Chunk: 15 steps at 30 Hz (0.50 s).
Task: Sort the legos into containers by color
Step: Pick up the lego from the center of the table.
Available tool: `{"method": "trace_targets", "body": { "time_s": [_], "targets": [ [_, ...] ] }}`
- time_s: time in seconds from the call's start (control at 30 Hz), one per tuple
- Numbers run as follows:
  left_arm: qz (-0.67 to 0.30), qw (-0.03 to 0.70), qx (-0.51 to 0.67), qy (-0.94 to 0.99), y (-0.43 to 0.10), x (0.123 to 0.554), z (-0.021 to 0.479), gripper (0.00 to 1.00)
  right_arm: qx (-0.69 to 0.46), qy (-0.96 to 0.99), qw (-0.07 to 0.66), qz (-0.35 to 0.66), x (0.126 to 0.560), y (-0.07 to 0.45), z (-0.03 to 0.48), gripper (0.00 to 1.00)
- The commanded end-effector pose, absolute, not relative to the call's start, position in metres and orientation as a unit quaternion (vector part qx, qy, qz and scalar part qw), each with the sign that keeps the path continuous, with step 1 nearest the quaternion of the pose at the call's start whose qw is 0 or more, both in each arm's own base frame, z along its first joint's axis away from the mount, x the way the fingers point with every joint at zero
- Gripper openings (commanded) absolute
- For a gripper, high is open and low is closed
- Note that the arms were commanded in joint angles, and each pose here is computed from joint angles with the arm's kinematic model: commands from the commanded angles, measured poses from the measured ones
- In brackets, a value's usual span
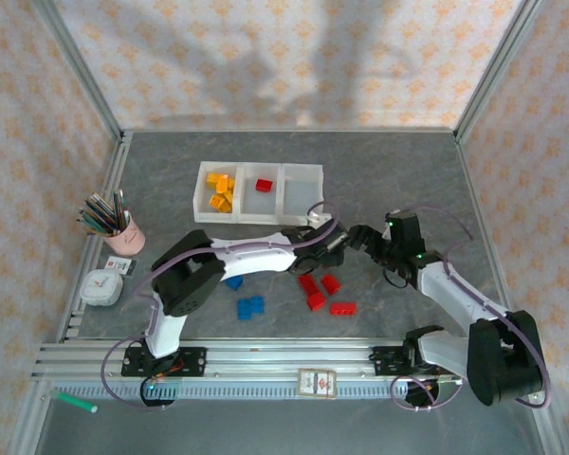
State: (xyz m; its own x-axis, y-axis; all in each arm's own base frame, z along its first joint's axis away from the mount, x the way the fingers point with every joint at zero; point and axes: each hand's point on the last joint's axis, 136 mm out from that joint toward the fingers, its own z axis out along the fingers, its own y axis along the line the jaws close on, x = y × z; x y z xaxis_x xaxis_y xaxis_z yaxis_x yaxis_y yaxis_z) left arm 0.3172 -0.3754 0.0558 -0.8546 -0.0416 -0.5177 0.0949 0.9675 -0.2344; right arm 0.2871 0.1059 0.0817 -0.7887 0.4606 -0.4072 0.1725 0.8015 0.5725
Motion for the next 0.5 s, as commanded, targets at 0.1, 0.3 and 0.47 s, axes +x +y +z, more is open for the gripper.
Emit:
{"method": "trace_targets", "body": {
  "time_s": [0.1,0.3,0.47],
  "targets": [
    [-0.098,0.279,0.008,0.955,-0.378,0.328,0.047,0.74,0.172,0.907,0.280,0.264,0.285,0.100,0.080,1.00],
    [-0.062,0.284,0.007,0.957,-0.371,0.332,0.036,0.72,0.164,0.907,0.275,0.274,0.283,0.104,0.080,1.00],
    [-0.047,0.276,0.014,0.960,-0.366,0.330,0.024,0.66,0.163,0.905,0.278,0.277,0.284,0.104,0.083,1.00]
  ]
}}
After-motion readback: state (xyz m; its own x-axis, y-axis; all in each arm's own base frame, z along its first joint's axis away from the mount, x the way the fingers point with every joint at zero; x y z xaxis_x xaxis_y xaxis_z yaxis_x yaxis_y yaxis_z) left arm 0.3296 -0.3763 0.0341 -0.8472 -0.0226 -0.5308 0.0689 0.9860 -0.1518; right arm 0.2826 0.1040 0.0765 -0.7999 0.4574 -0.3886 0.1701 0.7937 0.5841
